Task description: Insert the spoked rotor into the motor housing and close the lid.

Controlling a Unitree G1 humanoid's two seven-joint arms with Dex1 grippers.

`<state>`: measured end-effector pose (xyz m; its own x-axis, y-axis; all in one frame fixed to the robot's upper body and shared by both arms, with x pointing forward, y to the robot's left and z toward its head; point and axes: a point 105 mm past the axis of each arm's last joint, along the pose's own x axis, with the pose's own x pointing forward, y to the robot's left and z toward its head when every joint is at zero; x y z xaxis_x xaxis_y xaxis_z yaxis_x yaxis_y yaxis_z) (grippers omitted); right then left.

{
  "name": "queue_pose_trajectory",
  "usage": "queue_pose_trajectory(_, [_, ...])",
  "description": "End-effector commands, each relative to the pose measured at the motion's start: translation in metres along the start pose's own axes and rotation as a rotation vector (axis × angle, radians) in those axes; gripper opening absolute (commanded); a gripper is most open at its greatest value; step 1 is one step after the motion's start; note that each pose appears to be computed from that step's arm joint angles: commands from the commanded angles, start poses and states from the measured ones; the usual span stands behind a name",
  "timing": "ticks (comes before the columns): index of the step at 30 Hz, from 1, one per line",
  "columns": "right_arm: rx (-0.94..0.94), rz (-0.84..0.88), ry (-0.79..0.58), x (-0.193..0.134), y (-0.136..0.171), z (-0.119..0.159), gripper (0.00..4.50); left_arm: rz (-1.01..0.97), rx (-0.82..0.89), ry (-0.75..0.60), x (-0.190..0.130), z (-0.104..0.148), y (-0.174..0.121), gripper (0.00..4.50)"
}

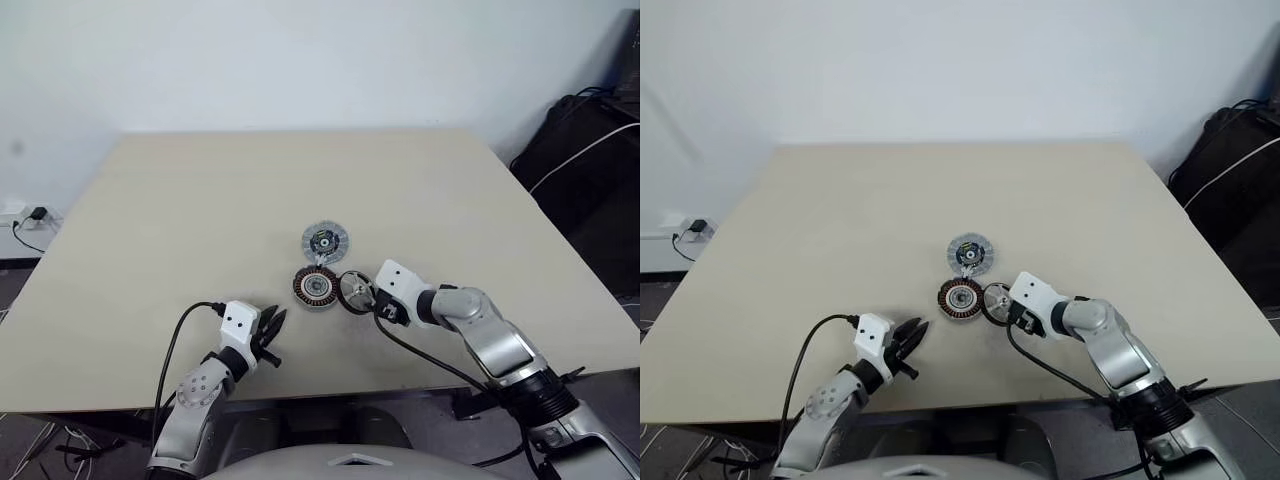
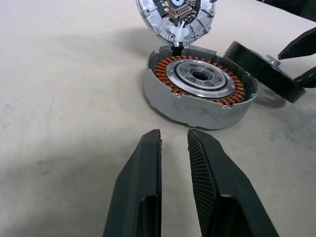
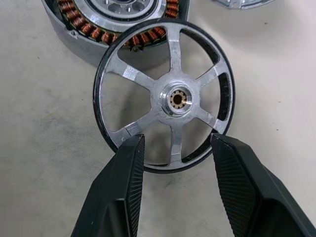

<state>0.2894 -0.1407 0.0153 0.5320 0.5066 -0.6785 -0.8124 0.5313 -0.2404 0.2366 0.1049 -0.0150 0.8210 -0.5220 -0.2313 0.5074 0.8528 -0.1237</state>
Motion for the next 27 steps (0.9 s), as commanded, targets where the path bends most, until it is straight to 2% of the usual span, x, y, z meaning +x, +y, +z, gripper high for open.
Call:
queue_pose_trajectory(1, [-0.034, -0.018, -0.023, -0.002, -0.010, 0.009, 2.26, -0.002, 0.020, -0.064, 0.002, 0.017, 0.001, 0.91])
queue_pose_trajectory(4, [-0.034, -0.012, -0.017, -0.001, -0.011, 0.008, 2.26, -0.001, 0.021, -0.064, 0.001, 0.017, 0.001, 0.91])
queue_pose_trajectory(5, [-0.030, -0.007, -0.017, -0.001, -0.011, 0.008, 2.08, 0.000, 0.021, -0.064, 0.001, 0.017, 0.002, 0.91])
queue_pose_trajectory(7, [-0.025, -0.001, -0.017, 0.000, -0.011, 0.008, 1.66, 0.002, 0.022, -0.064, 0.001, 0.017, 0.002, 0.91])
queue_pose_trajectory(12, [-0.017, 0.007, -0.018, 0.001, -0.011, 0.008, 0.05, 0.005, 0.019, -0.063, 0.001, 0.016, 0.002, 0.91])
queue_pose_trajectory(18, [-0.040, -0.026, -0.042, -0.006, -0.017, 0.016, 0.05, 0.004, 0.016, -0.062, 0.001, 0.016, 0.001, 0.91])
queue_pose_trajectory(27, [-0.264, -0.091, -0.077, -0.019, -0.021, 0.050, 0.05, 0.000, 0.018, -0.064, 0.002, 0.017, 0.001, 0.91])
